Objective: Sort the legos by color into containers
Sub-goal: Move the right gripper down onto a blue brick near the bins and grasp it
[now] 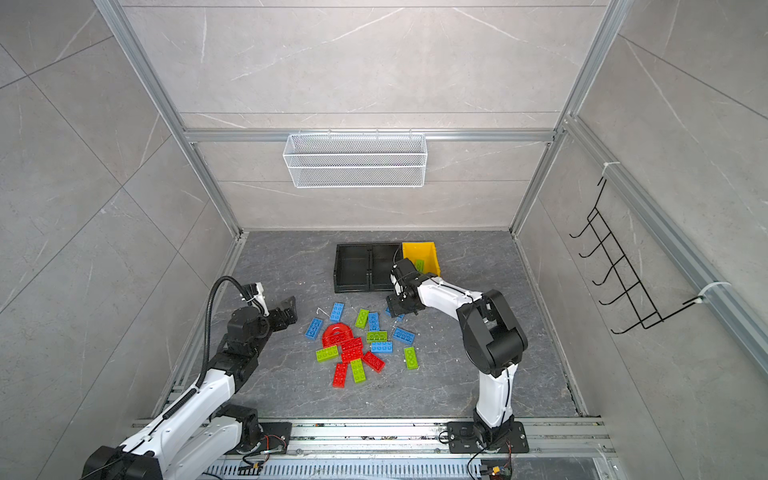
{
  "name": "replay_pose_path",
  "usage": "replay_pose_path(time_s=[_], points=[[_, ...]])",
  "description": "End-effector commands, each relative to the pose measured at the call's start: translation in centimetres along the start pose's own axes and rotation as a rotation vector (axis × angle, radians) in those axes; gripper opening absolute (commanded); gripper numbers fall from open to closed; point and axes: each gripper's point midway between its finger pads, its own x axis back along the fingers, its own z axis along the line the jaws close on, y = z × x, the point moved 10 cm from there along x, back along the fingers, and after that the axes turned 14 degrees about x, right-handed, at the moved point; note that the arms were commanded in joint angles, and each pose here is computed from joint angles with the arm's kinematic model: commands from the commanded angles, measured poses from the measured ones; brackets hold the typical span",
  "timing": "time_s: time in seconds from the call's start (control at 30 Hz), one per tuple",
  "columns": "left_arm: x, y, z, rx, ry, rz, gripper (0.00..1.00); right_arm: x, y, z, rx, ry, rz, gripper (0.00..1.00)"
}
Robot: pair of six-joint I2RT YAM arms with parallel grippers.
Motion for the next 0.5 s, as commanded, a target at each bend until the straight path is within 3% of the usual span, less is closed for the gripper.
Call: replay_pose_path(time_s=[0.0, 0.47], points=[[0.4, 1.7, -1.1, 0.003, -0.034, -0.057, 1.00, 0.2, -0.9, -1.1, -0.059, -0.018, -0.008, 0.68], [0.2, 1.6, -1.1, 0.001, -0.029, -0.051, 1.00, 2.2, -1.0, -0.4, 0.045, 0.000, -0.037, 0.74]])
